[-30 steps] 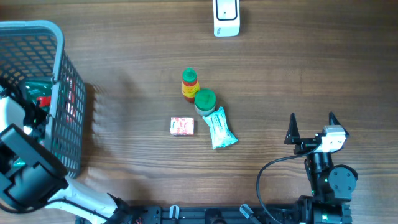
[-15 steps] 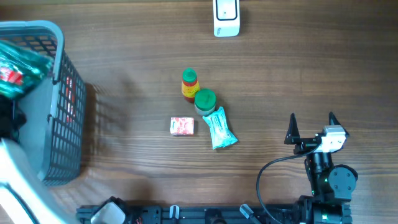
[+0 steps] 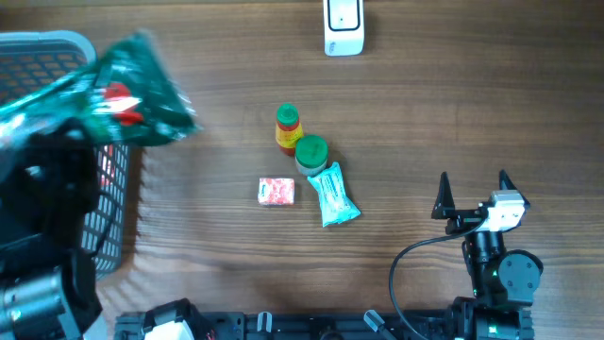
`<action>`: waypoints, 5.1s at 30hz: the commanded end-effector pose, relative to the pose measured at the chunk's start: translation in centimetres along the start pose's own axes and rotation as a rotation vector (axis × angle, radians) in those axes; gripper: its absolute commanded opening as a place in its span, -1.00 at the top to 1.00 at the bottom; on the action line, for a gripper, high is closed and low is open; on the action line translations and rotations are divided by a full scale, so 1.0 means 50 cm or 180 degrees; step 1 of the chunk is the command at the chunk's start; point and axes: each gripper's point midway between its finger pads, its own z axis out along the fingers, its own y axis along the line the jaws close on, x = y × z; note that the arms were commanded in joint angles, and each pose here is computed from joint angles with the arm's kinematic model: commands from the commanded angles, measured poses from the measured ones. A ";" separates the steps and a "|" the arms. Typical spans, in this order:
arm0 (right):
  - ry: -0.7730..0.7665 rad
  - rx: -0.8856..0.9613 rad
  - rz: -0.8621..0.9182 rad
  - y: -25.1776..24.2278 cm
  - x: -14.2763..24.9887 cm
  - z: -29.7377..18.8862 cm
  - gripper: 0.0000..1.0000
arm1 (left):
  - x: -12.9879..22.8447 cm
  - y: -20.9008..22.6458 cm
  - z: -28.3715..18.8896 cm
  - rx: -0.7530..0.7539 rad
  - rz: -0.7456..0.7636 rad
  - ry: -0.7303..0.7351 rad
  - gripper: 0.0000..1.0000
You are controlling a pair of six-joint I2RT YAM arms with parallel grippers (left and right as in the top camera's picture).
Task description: Scan the item barcode
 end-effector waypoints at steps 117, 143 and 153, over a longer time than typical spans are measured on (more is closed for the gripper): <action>-0.0014 0.0020 0.0022 -0.002 -0.002 0.000 -0.99 | -0.169 0.489 0.468 -0.2041 -0.3950 -0.0143 -1.00; -0.0013 0.0020 0.0022 -0.002 -0.001 0.000 -0.99 | -0.047 0.619 0.535 -0.2935 -0.3375 -0.0297 0.03; -0.0014 0.0020 0.0021 -0.002 -0.002 0.000 -1.00 | -0.053 0.632 0.513 -0.3041 -0.3142 -0.0206 0.92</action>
